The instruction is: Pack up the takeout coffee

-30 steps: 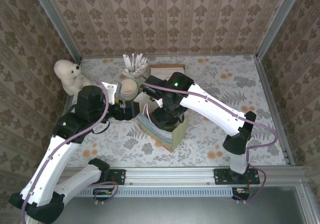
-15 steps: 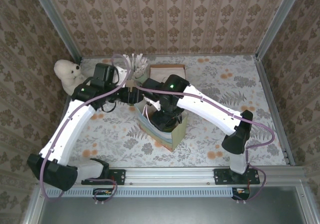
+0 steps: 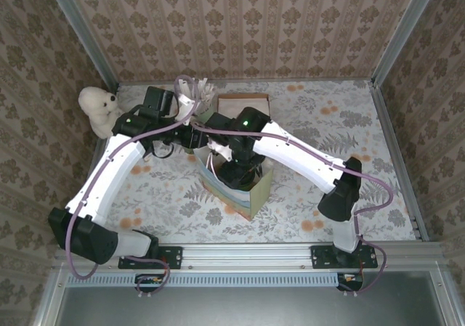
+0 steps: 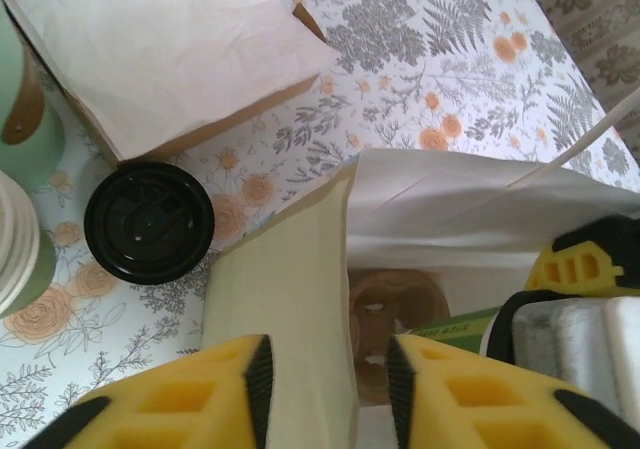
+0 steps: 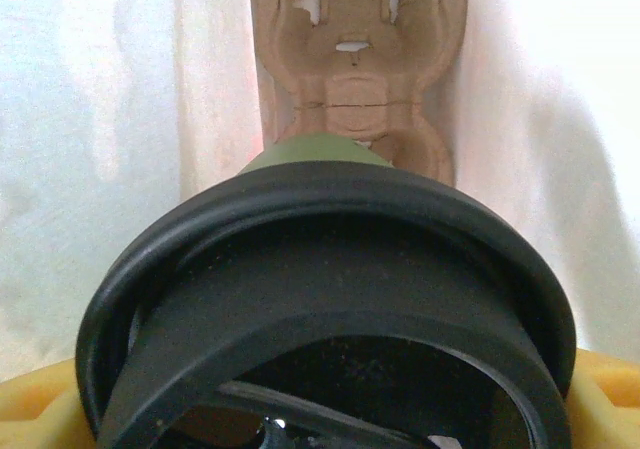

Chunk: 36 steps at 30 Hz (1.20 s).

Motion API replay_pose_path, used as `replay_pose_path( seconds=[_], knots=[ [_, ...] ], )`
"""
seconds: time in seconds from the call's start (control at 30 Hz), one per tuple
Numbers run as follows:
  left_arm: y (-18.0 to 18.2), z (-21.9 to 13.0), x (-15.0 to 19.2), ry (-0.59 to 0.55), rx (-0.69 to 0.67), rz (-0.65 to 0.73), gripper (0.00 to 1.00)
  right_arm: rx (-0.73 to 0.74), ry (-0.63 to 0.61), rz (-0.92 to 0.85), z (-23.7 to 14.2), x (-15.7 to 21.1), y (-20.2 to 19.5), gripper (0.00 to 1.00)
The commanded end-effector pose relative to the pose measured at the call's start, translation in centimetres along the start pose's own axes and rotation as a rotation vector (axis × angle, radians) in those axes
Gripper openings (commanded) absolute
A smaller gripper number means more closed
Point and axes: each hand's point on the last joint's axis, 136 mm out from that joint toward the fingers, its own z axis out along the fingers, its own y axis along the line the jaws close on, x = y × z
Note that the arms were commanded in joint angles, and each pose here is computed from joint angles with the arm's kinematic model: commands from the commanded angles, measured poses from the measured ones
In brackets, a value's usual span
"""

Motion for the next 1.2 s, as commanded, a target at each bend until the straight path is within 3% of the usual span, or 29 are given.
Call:
replay_pose_path(
  seconds=[0.0, 0.23, 0.37, 0.67, 0.93, 1.17],
  knots=[
    [-0.5, -0.4, -0.3, 0.008, 0.030, 0.011, 0.32, -0.007, 0.058, -0.038, 0.4, 0.5, 0.0, 0.69],
    [-0.6, -0.3, -0.3, 0.006, 0.036, 0.036, 0.15, -0.006, 0.127, -0.100, 0.8, 1.9, -0.2, 0.69],
    [0.0, -0.2, -0.3, 0.012, 0.015, 0.039, 0.00, -0.003, 0.146, -0.079, 1.0, 2.6, -0.7, 0.69],
    [0.1, -0.5, -0.7, -0.020, 0.001, 0.048, 0.00, 0.010, 0.169, 0.061, 3.0, 2.3, -1.6, 0.67],
    [0.4, -0.4, -1.0, -0.045, 0.019, 0.028, 0.00, 0.011, 0.095, 0.078, 3.4, 1.5, -1.6, 0.67],
    [0.2, 0.2, -1.3, -0.059, 0.054, 0.028, 0.00, -0.003, 0.121, 0.065, 4.4, 1.6, -1.5, 0.67]
  ],
)
